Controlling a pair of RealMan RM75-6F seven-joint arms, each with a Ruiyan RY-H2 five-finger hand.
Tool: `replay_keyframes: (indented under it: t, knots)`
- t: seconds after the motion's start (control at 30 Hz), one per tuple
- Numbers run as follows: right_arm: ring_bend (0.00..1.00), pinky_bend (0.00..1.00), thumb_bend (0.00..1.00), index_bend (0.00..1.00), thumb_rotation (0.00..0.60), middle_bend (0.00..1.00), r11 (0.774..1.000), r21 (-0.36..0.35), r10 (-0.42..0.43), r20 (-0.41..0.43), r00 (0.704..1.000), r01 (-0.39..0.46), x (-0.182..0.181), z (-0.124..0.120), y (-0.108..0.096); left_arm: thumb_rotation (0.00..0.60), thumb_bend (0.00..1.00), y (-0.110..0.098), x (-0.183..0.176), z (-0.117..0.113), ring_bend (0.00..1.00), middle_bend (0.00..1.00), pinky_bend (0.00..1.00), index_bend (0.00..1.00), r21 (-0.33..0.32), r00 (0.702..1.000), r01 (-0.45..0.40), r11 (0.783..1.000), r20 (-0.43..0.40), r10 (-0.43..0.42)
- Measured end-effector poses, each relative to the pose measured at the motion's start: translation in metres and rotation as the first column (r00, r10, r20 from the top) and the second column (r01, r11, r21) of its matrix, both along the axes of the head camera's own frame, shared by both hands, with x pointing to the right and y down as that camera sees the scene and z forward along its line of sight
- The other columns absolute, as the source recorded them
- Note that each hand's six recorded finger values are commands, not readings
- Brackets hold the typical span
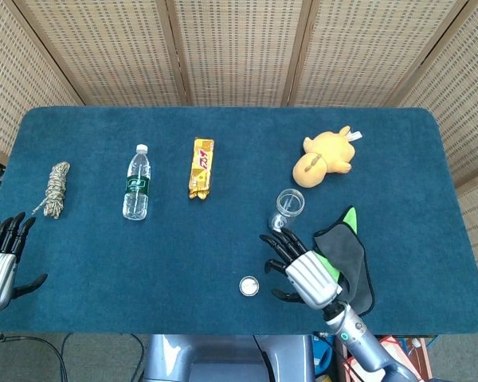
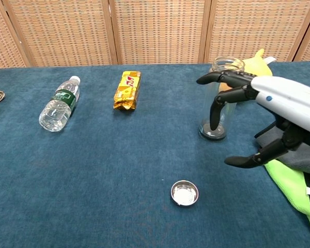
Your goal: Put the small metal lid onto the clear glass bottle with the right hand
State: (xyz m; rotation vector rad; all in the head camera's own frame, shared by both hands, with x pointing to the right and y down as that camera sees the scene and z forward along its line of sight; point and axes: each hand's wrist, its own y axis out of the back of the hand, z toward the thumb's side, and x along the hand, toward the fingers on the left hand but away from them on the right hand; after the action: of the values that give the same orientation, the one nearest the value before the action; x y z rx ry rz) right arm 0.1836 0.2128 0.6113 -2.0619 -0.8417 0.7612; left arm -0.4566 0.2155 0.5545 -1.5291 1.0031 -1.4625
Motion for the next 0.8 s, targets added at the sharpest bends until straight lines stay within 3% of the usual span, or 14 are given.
replay_keyframes:
  t: [0.37,0.8]
  knots:
    - [0.0,0.11,0.42,0.53,0.6,0.19,0.999,-0.031,-0.042,-0.005,0.999,0.041,-0.025,0.013,0.011,0.6,0.18,-0.001,0.0,-0.001,0.0,0.0,0.0,0.0,0.006,1.0,0.001,1.0,-0.009,-0.001]
    - [0.0,0.11,0.47,0.53,0.6,0.19,0.994,-0.074,-0.083,-0.029,0.996,0.08,-0.052,0.034,0.022,0.6,0.18,0.0,0.001,0.0,0.0,0.0,0.0,0.0,0.001,1.0,-0.005,1.0,-0.014,0.005]
